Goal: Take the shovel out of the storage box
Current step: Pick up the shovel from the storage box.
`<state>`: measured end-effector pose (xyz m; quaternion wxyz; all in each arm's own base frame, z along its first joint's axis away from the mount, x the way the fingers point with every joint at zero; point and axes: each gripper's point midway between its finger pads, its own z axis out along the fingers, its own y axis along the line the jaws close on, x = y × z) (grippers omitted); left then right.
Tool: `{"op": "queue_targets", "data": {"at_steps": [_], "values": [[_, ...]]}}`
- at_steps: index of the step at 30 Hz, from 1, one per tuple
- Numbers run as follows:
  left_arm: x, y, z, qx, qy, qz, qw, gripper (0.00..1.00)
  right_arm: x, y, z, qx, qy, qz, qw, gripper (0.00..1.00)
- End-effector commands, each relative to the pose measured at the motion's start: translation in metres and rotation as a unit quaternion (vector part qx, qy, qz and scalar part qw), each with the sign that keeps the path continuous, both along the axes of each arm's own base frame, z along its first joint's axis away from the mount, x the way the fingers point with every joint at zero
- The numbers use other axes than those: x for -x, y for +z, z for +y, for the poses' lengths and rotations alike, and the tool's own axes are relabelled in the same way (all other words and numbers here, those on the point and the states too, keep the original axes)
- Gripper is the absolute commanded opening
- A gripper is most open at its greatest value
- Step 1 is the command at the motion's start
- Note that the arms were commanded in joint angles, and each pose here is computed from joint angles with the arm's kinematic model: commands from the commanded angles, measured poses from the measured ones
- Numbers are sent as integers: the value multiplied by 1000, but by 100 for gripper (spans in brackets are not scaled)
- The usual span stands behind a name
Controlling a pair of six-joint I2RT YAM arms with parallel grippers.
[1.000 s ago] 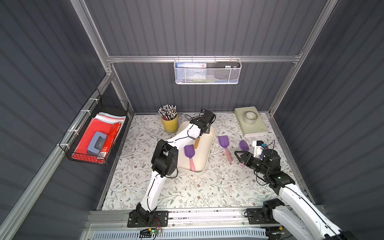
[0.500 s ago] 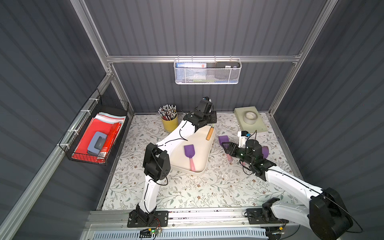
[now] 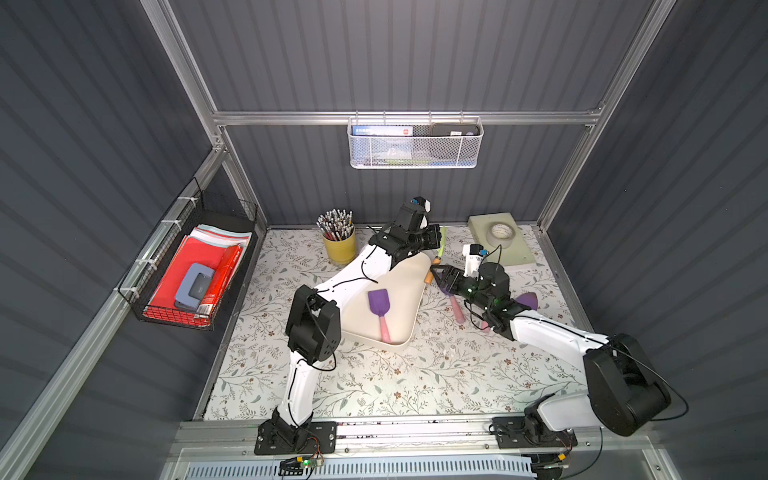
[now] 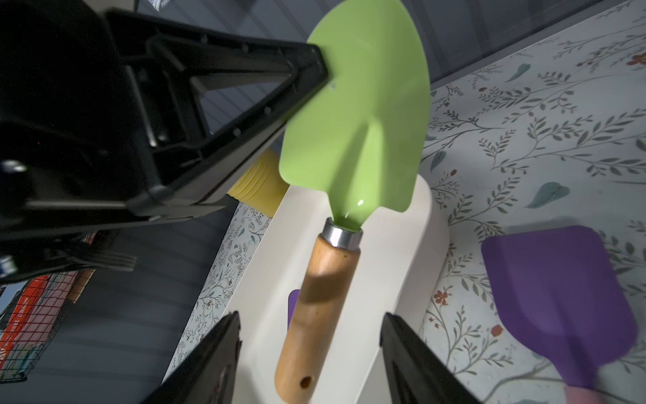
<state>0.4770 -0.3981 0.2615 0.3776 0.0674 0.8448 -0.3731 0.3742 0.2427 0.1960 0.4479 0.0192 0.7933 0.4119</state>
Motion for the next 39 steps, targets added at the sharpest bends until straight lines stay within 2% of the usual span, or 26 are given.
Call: {"op": "queue_targets", "data": {"at_steps": [1, 7, 20, 23, 28, 30, 33, 34, 36, 39], "values": [[13, 53, 1, 43, -10, -37, 998, 0, -2, 7, 11, -17, 15, -9, 1000, 68], [13, 56, 0, 46, -14, -38, 998, 0, -4, 5, 16, -23, 17, -9, 1000, 63], [13, 47, 3, 34, -8, -33, 999, 0, -9, 13, 27, -26, 26, -17, 999, 20], [13, 45, 5, 27, -7, -34, 999, 0, -5, 15, 24, -18, 26, -17, 999, 11], [15, 42, 10, 19, 0, -29, 999, 0, -1, 15, 13, 9, 9, -12, 1000, 3], [13, 43, 14, 14, 12, -31, 999, 17, 2, 14, 7, 20, 0, -8, 1000, 2], [9, 48, 24, 0, 38, -41, 998, 71, 7, 8, -6, 40, -25, 6, 999, 1], [7, 51, 30, -7, 52, -46, 998, 85, 9, 4, -12, 53, -35, 13, 998, 0], [2, 57, 44, -24, 82, -56, 995, 98, 11, -5, -26, 78, -63, 31, 995, 0], [-6, 64, 70, -45, 122, -65, 989, 99, 17, -17, -47, 113, -98, 48, 988, 0]]}}
